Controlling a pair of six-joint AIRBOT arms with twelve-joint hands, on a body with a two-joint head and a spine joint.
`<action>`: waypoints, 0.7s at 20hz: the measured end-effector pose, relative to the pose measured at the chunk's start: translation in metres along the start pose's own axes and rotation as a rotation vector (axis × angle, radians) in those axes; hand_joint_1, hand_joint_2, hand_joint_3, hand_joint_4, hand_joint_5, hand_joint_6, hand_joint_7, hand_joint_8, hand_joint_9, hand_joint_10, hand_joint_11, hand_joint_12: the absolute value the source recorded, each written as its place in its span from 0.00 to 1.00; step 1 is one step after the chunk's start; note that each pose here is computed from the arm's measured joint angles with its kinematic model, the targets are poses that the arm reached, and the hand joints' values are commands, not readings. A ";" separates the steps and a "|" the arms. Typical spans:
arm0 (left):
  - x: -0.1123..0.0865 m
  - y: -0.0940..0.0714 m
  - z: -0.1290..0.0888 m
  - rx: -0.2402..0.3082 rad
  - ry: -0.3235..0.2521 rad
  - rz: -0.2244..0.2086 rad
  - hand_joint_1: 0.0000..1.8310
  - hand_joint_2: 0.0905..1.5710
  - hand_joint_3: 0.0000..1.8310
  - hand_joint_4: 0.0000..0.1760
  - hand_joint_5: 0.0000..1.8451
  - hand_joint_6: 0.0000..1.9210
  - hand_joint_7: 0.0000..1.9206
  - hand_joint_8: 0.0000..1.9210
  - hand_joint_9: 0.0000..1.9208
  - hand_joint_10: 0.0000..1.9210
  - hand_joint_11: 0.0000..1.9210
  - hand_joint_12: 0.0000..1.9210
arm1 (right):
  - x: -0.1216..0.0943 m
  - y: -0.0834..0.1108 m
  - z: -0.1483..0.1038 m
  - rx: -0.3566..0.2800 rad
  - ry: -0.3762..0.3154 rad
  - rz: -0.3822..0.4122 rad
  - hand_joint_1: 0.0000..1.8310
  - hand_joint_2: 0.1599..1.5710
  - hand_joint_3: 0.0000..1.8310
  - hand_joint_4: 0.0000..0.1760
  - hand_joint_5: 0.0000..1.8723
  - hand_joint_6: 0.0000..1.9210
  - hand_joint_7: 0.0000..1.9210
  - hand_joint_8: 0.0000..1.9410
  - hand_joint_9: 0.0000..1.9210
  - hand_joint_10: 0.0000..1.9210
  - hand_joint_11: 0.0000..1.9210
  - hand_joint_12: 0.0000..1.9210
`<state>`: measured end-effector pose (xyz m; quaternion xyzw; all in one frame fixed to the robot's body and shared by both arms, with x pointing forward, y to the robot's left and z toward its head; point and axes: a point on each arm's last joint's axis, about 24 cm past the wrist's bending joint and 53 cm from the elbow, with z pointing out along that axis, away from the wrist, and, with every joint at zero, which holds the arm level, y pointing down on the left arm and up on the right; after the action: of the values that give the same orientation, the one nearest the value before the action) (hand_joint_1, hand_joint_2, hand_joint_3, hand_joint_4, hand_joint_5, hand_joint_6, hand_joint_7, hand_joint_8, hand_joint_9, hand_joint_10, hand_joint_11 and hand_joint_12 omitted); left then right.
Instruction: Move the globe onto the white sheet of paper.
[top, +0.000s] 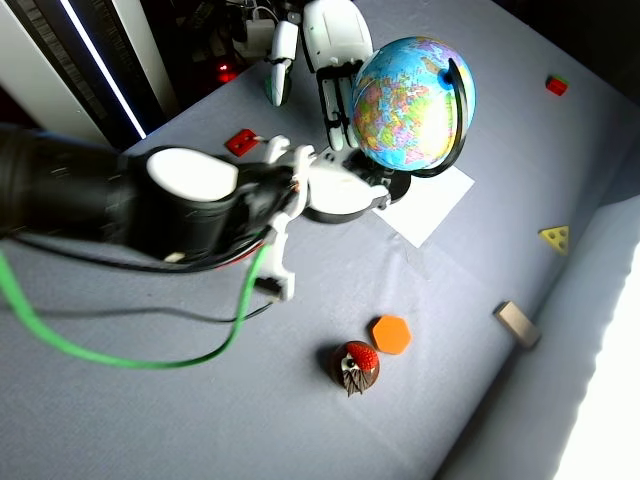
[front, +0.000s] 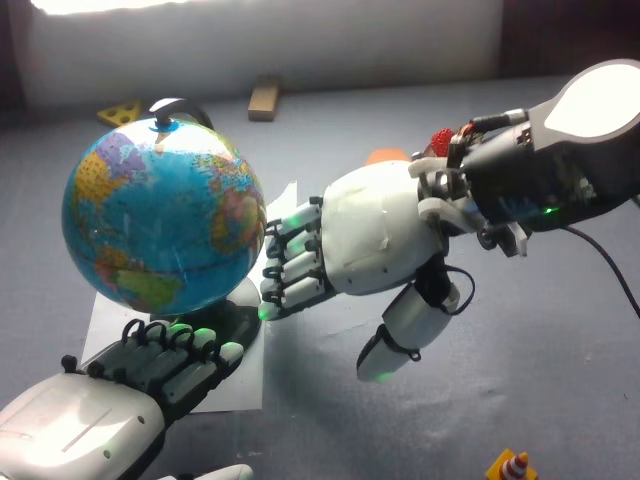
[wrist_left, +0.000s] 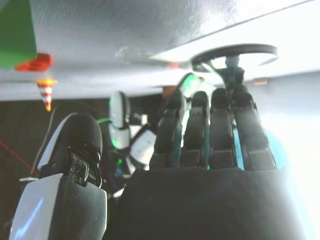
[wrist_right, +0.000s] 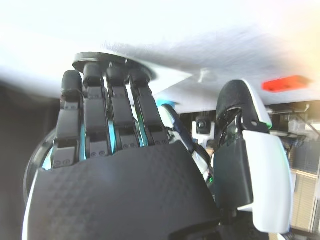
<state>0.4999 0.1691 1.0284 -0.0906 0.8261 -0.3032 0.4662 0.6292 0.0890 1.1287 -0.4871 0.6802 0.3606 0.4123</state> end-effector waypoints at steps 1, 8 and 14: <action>0.000 0.000 -0.001 -0.004 0.000 -0.005 0.00 0.77 0.00 0.24 0.03 0.00 0.00 0.00 0.00 0.00 0.00 0.00 | -0.001 0.000 0.000 0.002 -0.003 -0.001 0.00 0.70 0.00 0.00 0.08 0.00 0.10 0.00 0.12 0.00 0.00 0.25; 0.000 -0.017 -0.004 -0.003 0.003 -0.036 0.00 0.77 0.00 0.24 0.03 0.00 0.00 0.00 0.00 0.00 0.00 0.00 | -0.005 0.003 -0.026 0.008 -0.015 0.030 0.00 0.70 0.00 0.00 0.08 0.00 0.10 0.00 0.12 0.00 0.00 0.20; 0.005 -0.030 -0.012 -0.024 0.040 -0.063 0.00 0.77 0.00 0.24 0.03 0.00 0.00 0.00 0.00 0.00 0.00 0.00 | 0.001 0.005 -0.077 0.042 -0.025 0.147 0.00 0.70 0.00 0.00 0.09 0.00 0.10 0.00 0.12 0.00 0.00 0.20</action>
<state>0.4833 0.1479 1.0466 -0.1160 0.8356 -0.3095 0.4388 0.6079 0.0215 1.1595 -0.4223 0.7164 0.3816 0.4034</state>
